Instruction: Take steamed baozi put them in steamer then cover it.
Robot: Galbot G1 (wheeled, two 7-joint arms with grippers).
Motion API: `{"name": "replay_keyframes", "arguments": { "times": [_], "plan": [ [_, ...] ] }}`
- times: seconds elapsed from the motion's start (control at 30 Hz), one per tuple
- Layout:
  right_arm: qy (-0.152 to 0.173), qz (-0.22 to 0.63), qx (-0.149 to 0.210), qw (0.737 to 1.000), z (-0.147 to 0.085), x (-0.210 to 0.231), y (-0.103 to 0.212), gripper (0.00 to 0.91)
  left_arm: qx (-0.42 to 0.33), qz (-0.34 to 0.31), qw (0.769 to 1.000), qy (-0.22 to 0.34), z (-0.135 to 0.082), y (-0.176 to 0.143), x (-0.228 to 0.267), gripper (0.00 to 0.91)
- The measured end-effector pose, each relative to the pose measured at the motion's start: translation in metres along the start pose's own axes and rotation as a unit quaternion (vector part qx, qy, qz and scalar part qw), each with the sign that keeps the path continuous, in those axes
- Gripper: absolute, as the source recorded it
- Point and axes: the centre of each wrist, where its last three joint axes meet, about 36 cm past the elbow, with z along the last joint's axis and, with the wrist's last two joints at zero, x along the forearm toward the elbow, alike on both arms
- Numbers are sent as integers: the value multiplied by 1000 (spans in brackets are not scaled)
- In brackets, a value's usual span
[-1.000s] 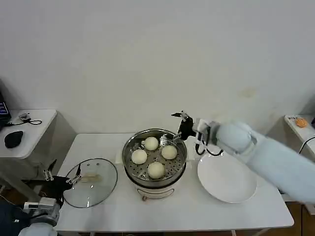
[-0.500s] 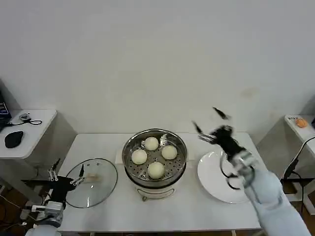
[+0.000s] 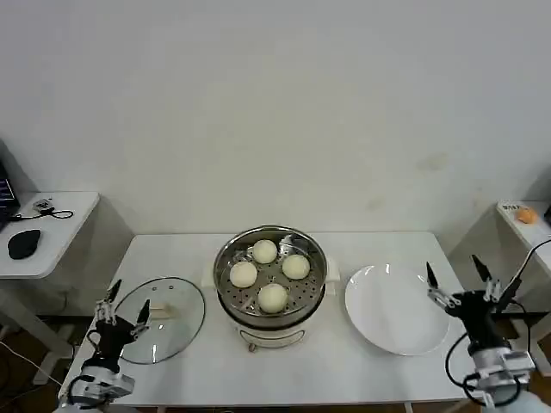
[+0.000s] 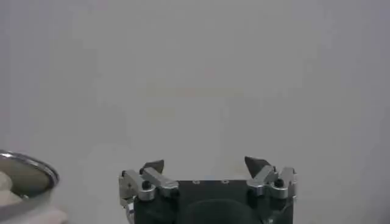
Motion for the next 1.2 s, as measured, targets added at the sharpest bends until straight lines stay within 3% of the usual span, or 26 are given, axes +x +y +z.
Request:
{"name": "replay_keyframes", "arguments": {
  "times": [0.2,0.43,1.2],
  "plan": [
    [17,22,-2,1000,-1,23,-7,907,-114,28,993,-10,9,-10,-4,907],
    [27,37,-7,999,0,39,-8,907,-186,58,981,-11,16,-25,-4,907],
    [47,53,-11,997,5,63,-1,907,-251,83,965,-4,43,-47,-53,907]
  ]
}}
